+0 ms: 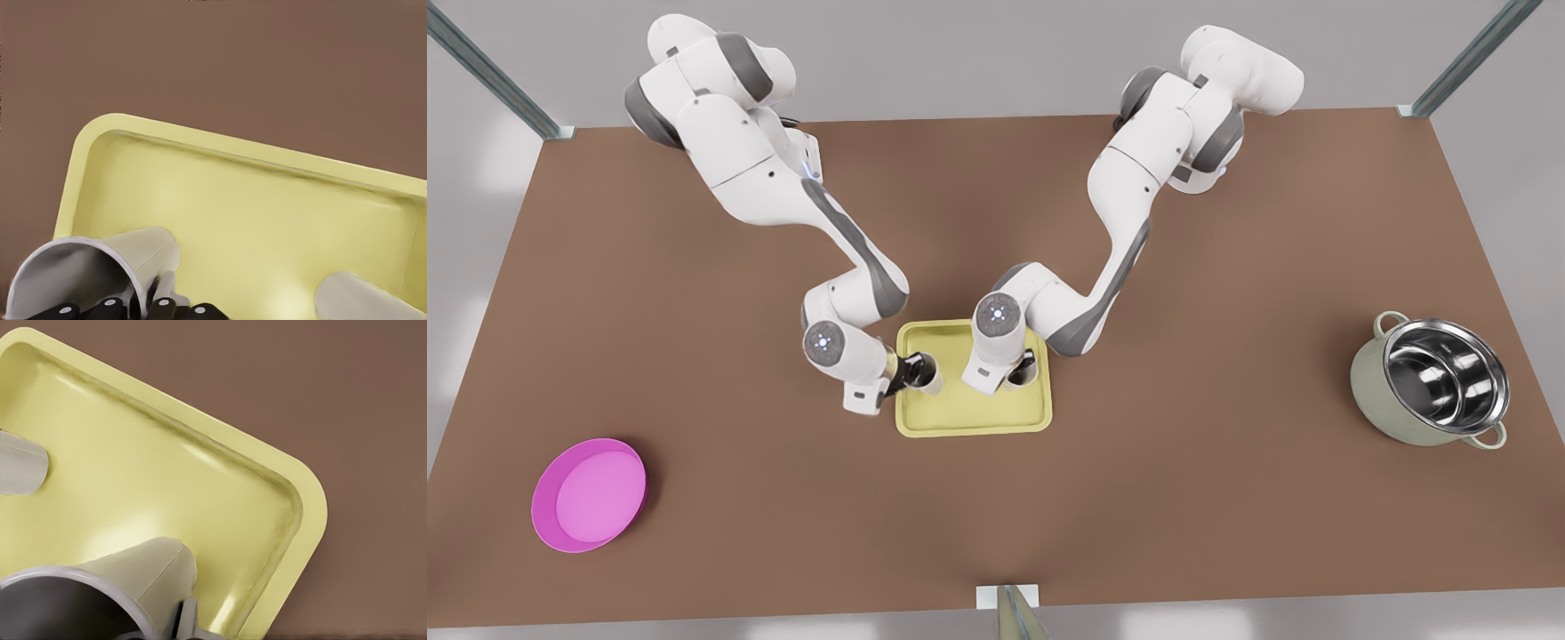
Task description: Use both arms to respectively pick up the white IKEA cups from the middle-left and middle-right positions, then place the white IKEA cups onto the middle-middle tray, ensuring that the cups remain upright and do not tip over
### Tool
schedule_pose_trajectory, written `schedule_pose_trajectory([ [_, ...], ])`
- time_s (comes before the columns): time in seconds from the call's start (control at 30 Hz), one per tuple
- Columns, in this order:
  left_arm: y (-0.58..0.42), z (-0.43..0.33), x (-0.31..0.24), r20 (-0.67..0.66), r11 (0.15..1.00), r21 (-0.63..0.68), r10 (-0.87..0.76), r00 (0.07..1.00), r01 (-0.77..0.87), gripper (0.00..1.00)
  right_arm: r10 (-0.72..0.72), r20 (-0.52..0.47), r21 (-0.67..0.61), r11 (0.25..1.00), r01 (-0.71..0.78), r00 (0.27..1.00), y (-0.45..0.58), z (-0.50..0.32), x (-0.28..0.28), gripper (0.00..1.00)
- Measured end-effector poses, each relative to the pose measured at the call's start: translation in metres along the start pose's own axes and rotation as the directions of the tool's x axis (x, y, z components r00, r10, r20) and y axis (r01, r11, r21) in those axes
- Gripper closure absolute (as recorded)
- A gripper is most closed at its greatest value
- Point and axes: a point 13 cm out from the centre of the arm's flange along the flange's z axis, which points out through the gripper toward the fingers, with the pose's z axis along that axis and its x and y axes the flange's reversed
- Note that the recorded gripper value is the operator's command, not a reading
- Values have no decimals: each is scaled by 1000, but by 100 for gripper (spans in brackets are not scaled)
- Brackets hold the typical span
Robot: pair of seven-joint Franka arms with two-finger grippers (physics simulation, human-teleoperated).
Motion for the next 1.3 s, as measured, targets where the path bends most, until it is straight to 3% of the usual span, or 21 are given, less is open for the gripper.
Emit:
schedule_pose_trajectory([
  [0.03,-1,-1,-1,2,1000,4,-24,1000,24,15,-4,-10,-1,1000,4,1000,4,4,4,79],
  [0.13,-3,-1,-2,4,996,14,-86,996,86,0,-23,-32,-4,1000,23,999,20,14,11,79],
  [0.37,-3,-10,-4,7,980,23,-200,980,200,0,-24,-50,-7,1000,24,998,23,25,16,79],
  [0.4,-3,-18,-5,8,976,27,-214,977,214,0,-25,-50,-6,1000,25,998,24,25,16,75],
  [0.43,-3,-32,-5,9,973,32,-228,974,228,0,-24,-51,-5,1000,24,998,24,26,16,29],
  [0.47,-1,-57,-8,13,969,41,-245,970,244,0,-23,-52,-2,1000,23,998,23,26,16,0],
  [0.57,60,-203,-55,20,927,100,-364,931,361,0,-15,-51,18,1000,15,999,20,25,15,0],
  [0.63,213,-289,-147,7,849,91,-524,852,521,0,-1,-48,33,999,3,999,18,24,13,0],
  [0.7,348,-312,-191,1,799,23,-601,799,601,0,16,-44,33,999,-14,999,17,22,12,0],
  [0.8,453,-333,-149,-18,832,-74,-552,833,550,0,26,-34,25,999,-26,999,21,15,10,0],
  [0.93,457,-322,-126,-97,922,-113,-380,920,369,0,25,-14,22,999,-24,1000,24,-17,7,0],
  [1.03,457,-321,-119,-139,961,-103,-269,953,256,0,23,22,49,999,-24,999,20,-97,0,0],
  [1.2,459,-316,-114,-183,991,-83,-117,976,103,0,226,-15,253,943,-215,974,-181,-196,21,0],
  [1.3,459,-314,-113,-198,997,-70,-41,979,27,0,288,48,320,903,-288,956,-215,-311,43,0],
])
